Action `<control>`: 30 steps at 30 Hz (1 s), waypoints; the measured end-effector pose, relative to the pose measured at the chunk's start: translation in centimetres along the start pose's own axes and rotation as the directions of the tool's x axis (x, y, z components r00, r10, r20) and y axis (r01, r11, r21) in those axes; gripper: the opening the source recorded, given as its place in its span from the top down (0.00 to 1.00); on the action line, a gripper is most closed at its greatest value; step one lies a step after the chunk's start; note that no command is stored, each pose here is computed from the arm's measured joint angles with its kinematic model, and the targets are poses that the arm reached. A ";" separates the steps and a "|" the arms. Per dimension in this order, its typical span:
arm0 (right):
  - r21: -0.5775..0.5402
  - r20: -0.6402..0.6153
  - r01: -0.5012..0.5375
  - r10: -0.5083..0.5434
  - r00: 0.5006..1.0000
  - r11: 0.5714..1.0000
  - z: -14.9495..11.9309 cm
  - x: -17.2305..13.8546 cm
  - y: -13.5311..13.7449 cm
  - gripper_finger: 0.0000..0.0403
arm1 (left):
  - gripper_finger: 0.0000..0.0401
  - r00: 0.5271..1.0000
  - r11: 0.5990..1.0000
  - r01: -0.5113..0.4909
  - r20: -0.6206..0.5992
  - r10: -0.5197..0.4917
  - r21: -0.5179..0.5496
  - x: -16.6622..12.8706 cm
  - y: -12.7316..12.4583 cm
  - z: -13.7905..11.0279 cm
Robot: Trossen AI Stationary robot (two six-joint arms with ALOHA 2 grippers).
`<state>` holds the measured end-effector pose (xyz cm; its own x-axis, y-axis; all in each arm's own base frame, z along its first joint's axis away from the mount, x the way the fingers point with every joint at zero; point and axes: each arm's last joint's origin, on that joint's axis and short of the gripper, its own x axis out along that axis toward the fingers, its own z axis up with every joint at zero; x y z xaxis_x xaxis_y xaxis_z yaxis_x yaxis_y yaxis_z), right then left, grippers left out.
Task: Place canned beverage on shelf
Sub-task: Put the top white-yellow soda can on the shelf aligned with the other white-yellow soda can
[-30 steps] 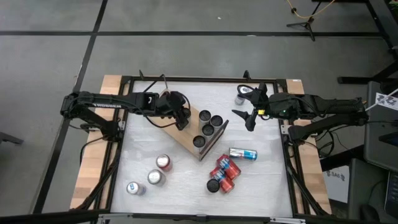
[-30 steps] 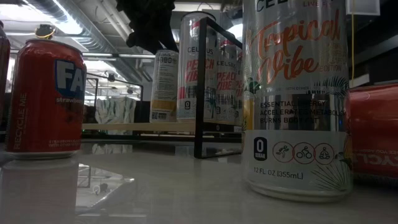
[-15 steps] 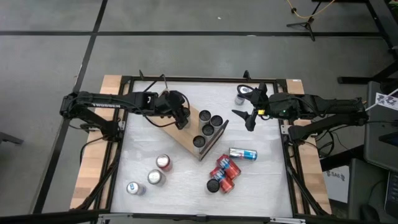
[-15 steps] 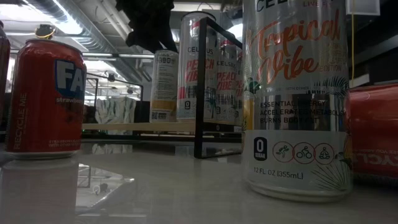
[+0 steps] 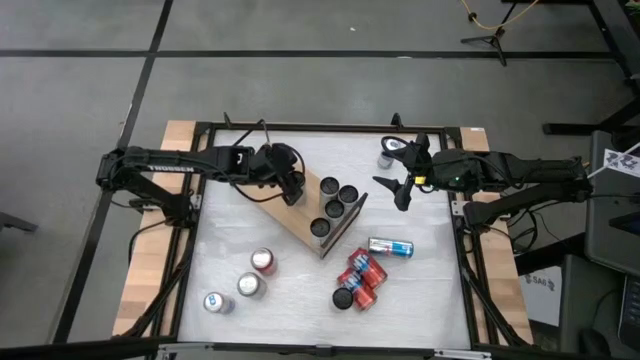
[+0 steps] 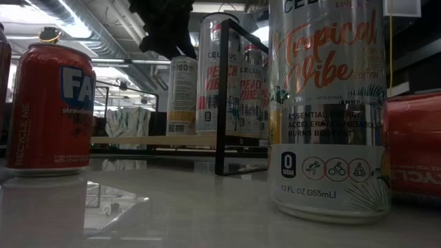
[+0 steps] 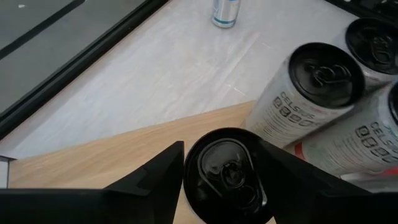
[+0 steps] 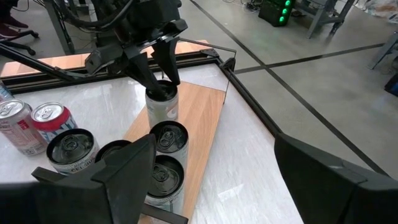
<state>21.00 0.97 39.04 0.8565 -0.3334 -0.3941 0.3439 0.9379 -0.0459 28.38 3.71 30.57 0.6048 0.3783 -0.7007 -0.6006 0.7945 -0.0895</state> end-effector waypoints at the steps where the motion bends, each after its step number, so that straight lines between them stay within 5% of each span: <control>1: 0.000 0.000 0.000 0.000 1.000 1.000 0.0 0.0 0.0 0.20 | 0.52 1.000 1.000 -0.001 0.002 0.001 -0.002 0.0 0.1 0.1; 30: -0.001 -0.001 0.000 0.000 1.000 1.000 0.0 0.0 0.0 0.20 | 0.51 0.999 0.995 0.032 -0.017 -0.030 0.089 0.1 0.4 0.2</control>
<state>21.00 0.97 39.03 0.8559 -0.3334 -0.3952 0.3439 0.9379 -0.0465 28.34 4.18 30.59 0.6141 0.3460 -0.7093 -0.5319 0.8454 -0.0481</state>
